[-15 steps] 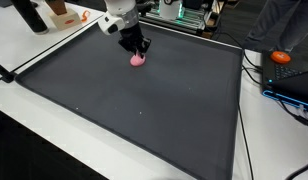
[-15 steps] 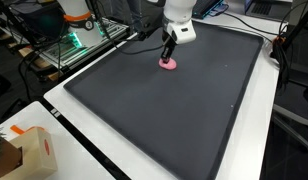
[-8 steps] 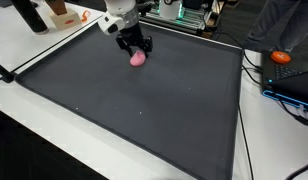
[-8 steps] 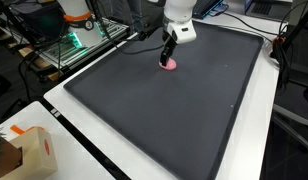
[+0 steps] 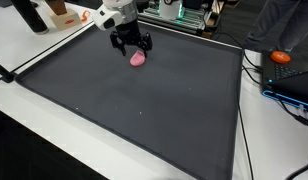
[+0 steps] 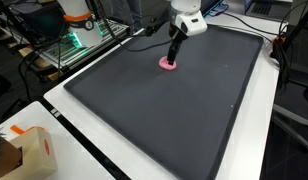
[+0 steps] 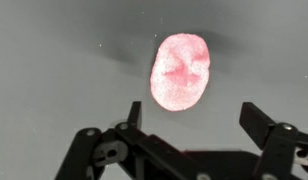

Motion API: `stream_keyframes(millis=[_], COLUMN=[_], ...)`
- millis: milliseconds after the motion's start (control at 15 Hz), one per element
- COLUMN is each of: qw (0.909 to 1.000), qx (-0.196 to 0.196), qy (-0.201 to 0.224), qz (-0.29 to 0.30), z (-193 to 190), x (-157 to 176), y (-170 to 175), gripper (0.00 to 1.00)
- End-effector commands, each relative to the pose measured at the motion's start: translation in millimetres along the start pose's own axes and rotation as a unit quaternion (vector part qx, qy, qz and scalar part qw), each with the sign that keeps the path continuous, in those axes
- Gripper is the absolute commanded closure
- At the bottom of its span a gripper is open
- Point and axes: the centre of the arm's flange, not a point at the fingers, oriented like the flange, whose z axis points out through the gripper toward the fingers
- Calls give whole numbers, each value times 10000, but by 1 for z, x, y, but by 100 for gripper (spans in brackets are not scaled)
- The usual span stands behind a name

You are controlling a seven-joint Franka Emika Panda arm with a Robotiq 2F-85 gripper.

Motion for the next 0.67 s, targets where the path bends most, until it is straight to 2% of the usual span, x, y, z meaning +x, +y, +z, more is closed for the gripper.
stream_keyframes(millis=[0, 267, 600], qw=[9970, 9822, 9571], qx=[-410, -1010, -1177], qy=[-232, -725, -1351], qz=[-617, -1409, -2278], z=[-15, -17, -4], x=[29, 56, 78], y=[-18, -49, -85], gripper=[0, 0, 0])
